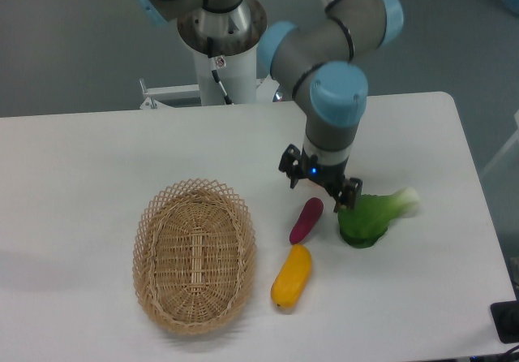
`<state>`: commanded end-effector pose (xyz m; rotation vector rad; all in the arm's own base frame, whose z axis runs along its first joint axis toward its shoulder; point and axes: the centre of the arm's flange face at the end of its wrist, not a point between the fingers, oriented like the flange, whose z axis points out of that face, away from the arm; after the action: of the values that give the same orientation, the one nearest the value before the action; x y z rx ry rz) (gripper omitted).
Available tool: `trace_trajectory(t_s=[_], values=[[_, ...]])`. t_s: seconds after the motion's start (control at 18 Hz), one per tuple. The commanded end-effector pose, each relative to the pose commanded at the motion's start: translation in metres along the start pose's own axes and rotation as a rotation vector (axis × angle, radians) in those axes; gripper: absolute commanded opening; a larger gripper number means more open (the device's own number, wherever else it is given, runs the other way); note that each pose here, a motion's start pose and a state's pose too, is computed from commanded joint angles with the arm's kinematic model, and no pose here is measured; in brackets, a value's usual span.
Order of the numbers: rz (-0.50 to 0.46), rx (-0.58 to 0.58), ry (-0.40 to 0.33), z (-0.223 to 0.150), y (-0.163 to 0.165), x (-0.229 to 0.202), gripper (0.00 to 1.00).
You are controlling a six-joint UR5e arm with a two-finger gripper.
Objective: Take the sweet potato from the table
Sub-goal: 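Move the open gripper down over the purple sweet potato, then lower the gripper around the sweet potato and close on it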
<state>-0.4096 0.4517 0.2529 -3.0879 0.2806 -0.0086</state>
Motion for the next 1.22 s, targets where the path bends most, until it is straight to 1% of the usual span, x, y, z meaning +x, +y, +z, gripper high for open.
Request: trace_trajectory(t_s=[0.11, 0.22, 0.33, 0.61, 0.78, 0.94, 1.17, 1.22], values=[[-0.001, -0.012, 0.016, 0.017, 0.002, 0.001, 1.0], [-0.002, -0.007, 0.0, 0.026, 0.003, 0.006, 1.0], [-0.001, -0.005, -0.011, 0.03, 0.004, 0.006, 1.0], [0.009, -0.049, -0.002, 0.045, 0.005, 0.012, 1.0], [0.015, -0.062, 0.017, 0.056, 0.003, 0.021, 1.0], [0.02, -0.046, -0.02, 0.061, 0.001, 0.026, 1.0], [0.021, -0.054, -0.018, 0.069, 0.002, 0.026, 1.0], [0.022, -0.07, -0.03, 0.069, 0.003, 0.025, 0.97]])
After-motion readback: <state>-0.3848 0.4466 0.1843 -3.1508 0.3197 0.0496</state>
